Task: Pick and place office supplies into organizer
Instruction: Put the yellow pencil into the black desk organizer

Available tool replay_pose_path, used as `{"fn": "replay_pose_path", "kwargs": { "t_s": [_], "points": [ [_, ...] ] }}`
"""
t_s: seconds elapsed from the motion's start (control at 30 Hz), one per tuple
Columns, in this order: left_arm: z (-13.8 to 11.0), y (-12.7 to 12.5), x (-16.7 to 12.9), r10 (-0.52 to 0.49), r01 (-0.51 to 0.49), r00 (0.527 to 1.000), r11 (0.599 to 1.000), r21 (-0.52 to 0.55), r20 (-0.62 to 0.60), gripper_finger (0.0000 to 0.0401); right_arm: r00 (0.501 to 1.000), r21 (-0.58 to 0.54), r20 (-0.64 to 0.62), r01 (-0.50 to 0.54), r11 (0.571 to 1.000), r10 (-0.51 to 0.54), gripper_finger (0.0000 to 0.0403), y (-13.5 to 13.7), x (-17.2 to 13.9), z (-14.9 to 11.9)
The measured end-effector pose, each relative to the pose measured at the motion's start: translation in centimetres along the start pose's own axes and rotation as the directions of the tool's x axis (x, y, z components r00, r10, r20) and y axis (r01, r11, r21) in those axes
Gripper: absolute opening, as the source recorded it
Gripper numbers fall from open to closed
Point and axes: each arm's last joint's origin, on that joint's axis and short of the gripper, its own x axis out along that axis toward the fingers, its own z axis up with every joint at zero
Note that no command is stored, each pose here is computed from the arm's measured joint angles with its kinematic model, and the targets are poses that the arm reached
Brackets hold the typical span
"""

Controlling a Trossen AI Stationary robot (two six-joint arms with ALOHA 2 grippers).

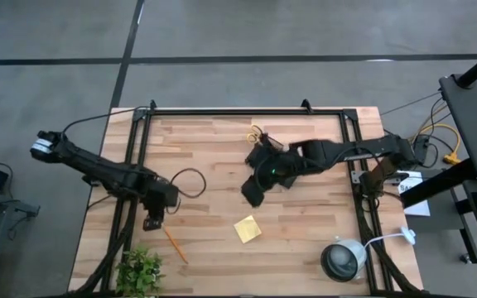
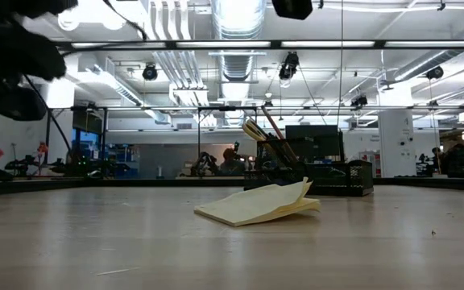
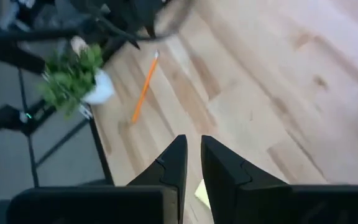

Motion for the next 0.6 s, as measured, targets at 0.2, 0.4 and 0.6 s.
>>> {"fn": "replay_pose_path", "kwargs": {
  "t_s": [0.2, 0.4, 0.6],
  "points": [
    [-0.9, -2.2, 1.0, 0.107, -0.120, 0.992, 0.971, 0.205, 0.070, 0.0141, 0.995, -0.217, -0.088, 0.015, 0.976, -0.035, 0.0038, 0.3, 4.1, -1.7],
    [-1.4, -2.6, 3.9, 0.300, -0.296, 0.953, 0.890, 0.346, 0.044, 0.0141, 0.980, -0.429, -0.179, 0.003, 0.903, -0.088, 0.0038, 0.3, 8.3, -3.6],
    [-1.5, -2.8, 6.3, 0.309, -0.237, 0.943, 0.885, 0.401, -0.124, 0.0141, 0.964, -0.489, -0.259, -0.077, 0.869, -0.060, 0.0038, 1.2, 11.5, -4.1]
  ]
}}
